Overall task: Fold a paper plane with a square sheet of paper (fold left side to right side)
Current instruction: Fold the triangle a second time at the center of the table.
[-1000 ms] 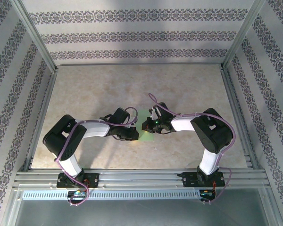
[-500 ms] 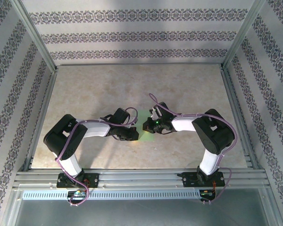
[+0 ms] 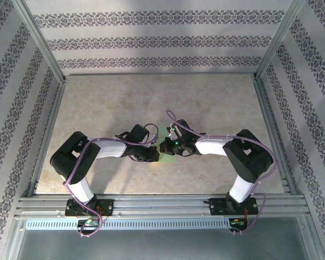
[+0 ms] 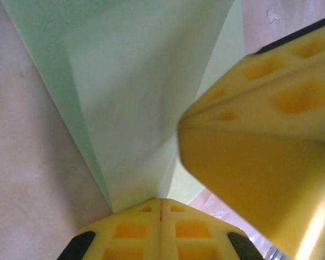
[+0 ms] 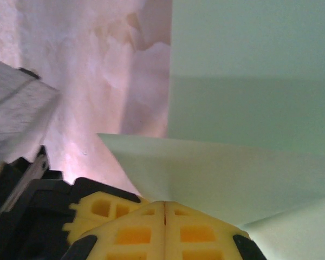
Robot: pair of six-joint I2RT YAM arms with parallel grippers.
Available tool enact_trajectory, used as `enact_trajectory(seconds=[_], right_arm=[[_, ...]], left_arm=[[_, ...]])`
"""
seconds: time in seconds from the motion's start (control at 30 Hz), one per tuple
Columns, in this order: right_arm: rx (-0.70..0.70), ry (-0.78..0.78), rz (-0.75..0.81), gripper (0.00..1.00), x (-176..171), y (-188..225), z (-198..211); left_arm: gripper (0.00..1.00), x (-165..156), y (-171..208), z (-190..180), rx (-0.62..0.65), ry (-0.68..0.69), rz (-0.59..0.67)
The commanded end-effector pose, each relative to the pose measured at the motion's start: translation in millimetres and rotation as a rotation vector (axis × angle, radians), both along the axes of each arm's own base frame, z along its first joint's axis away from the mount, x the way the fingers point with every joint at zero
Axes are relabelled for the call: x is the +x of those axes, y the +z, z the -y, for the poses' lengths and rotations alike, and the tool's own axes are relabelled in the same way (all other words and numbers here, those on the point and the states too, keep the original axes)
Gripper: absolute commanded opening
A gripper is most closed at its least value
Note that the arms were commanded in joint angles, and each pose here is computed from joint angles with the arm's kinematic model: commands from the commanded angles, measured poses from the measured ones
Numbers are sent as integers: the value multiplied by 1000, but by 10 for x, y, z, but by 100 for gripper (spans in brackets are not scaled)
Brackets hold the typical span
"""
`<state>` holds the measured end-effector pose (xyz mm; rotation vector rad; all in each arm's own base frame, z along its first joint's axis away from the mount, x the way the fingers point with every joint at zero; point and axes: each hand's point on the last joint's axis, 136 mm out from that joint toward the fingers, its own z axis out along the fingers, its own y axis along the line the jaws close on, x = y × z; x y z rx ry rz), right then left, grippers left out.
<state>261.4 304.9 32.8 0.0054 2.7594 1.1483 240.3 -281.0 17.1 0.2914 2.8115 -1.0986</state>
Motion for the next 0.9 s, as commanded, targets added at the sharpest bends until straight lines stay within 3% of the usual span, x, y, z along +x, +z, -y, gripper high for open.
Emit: enact_trajectory(seconds=[0.0,0.4,0.87], right_arm=[[-28,-14,-5,0,23,-117,-7],[-115,-48,-38,0,29,-385,304],[-134,-98,-13,0,299,-334,583]], left_arm=[[6,-96,-239,-129,90,-4,-15],[6,-130,-307,-192,127,18,-45],[5,-181,-376,-221,139,18,-69]])
